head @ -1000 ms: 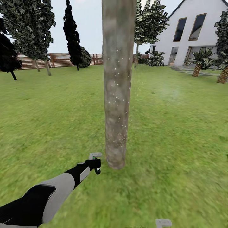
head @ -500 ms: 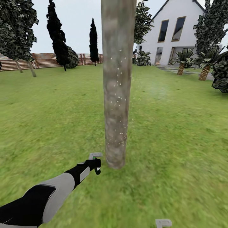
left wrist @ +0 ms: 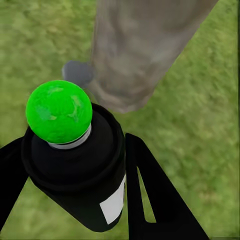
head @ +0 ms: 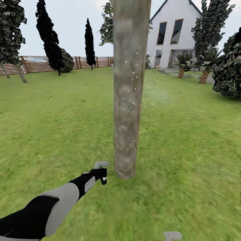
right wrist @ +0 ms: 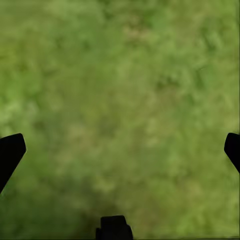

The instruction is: In the garden, pick up the pesticide atomizer on the floor and spray pesticide onto both trees until each tree trunk is fully covered.

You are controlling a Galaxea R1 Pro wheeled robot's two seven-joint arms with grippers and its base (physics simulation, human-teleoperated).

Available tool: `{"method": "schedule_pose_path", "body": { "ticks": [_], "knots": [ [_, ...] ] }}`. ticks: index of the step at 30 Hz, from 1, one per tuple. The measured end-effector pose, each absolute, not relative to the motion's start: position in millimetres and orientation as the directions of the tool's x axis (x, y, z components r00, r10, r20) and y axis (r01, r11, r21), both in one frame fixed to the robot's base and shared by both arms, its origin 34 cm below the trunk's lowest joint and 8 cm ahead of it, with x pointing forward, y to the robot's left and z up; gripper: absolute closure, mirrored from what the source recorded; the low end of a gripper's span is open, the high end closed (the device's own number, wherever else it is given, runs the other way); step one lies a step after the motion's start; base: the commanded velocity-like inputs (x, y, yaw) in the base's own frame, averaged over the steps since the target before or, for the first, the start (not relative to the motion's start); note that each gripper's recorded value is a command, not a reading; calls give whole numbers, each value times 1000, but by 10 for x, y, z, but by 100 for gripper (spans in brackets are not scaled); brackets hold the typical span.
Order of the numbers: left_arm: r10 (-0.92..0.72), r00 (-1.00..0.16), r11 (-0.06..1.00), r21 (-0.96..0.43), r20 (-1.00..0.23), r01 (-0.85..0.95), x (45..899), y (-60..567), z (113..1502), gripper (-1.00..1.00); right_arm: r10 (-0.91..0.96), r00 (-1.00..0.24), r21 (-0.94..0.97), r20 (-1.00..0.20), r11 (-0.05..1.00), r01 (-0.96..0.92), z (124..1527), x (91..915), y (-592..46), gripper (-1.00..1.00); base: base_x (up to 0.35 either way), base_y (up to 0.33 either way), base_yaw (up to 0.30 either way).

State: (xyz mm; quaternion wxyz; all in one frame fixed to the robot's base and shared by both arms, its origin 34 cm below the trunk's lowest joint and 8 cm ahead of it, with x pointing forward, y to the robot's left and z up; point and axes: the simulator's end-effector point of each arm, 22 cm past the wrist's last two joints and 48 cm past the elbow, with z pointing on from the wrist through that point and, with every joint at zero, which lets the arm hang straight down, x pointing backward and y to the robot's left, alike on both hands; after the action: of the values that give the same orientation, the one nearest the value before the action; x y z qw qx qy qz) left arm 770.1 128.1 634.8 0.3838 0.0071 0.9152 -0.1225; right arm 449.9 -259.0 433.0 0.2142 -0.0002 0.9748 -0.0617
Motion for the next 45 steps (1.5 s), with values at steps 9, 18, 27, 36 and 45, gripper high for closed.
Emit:
{"method": "schedule_pose_path", "body": {
  "ticks": [9, 18, 27, 36, 45],
  "knots": [
    [-82, -706, 970, -220, -703, 106, 7699, 1283, 6345, 100, -26, -908, -120, -417, 992, 27, 4329, 4499, -2590, -100, 1, 350, -295],
    [-82, -706, 970, -220, -703, 106, 7698, 1284, 6341, 100, -27, -909, -120, -417, 992, 26, 4327, 4496, -2589, -100, 0, 350, -168],
    [-82, -706, 970, -219, -703, 106, 7698, 1283, 6341, 100, -27, -909, -120, -417, 992, 26, 4327, 4496, -2590, -100, 0, 350, -285],
    [-81, -707, 970, -220, -703, 108, 7694, 1274, 6339, 100, -27, -909, -121, -417, 992, 26, 4327, 4497, -2590, -100, 0, 304, -274],
    [-48, -717, 940, -274, -696, 203, 8084, 733, 7137, 100, -27, -908, -120, -417, 992, 25, 4329, 4498, -2579, -100, 0, 12, -14]
  ]
}}
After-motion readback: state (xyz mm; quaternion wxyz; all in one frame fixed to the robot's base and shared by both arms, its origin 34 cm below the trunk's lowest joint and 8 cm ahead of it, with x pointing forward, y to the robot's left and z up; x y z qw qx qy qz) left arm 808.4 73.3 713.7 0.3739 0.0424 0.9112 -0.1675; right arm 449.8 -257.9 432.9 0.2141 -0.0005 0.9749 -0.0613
